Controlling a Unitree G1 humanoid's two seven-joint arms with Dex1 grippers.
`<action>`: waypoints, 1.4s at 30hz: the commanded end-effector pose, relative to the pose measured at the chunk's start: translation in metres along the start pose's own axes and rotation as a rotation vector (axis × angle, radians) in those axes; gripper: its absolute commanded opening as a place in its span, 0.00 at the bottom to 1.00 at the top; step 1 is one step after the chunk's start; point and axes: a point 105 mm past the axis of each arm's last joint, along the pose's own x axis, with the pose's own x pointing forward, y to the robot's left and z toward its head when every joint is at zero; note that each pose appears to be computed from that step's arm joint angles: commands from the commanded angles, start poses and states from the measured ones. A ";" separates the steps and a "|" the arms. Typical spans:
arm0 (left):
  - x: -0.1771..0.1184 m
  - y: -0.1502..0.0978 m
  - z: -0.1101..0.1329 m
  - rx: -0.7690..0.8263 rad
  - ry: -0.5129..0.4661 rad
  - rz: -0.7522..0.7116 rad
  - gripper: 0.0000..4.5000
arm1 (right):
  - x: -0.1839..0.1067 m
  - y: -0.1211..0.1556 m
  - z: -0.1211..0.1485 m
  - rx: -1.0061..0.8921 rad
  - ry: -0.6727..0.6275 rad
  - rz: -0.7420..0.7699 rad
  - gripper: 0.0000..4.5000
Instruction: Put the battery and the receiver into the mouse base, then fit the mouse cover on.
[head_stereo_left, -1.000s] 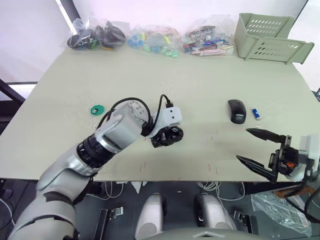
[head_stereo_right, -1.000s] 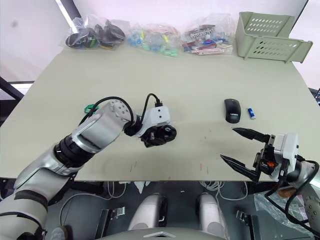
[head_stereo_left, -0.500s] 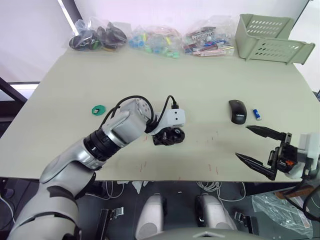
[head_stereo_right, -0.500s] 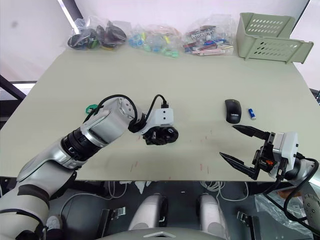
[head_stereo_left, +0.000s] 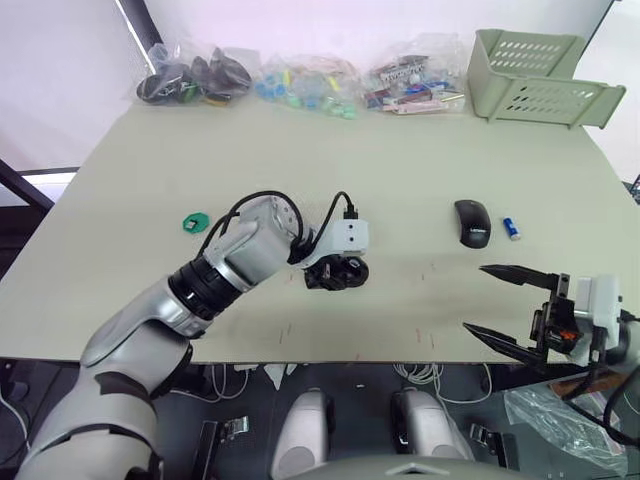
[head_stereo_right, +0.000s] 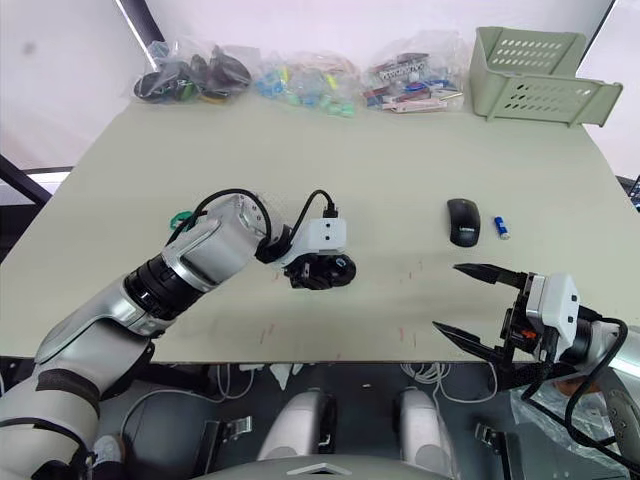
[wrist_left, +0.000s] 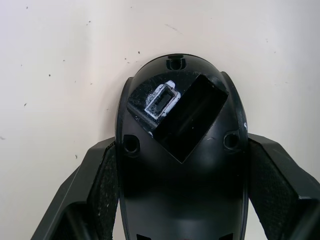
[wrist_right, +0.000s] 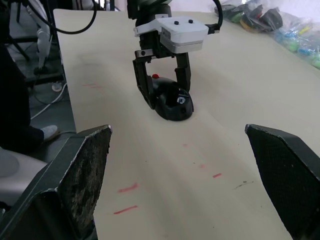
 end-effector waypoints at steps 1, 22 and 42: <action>0.006 0.003 -0.020 0.003 0.054 0.010 0.65 | 0.001 -0.003 0.009 -0.031 -0.014 0.007 1.00; 0.006 0.009 -0.022 0.002 0.001 -0.019 0.65 | 0.004 -0.005 0.008 -0.025 -0.020 -0.010 1.00; -0.002 0.014 -0.021 0.056 -0.162 -0.054 0.90 | 0.002 -0.006 0.012 -0.018 -0.023 -0.021 1.00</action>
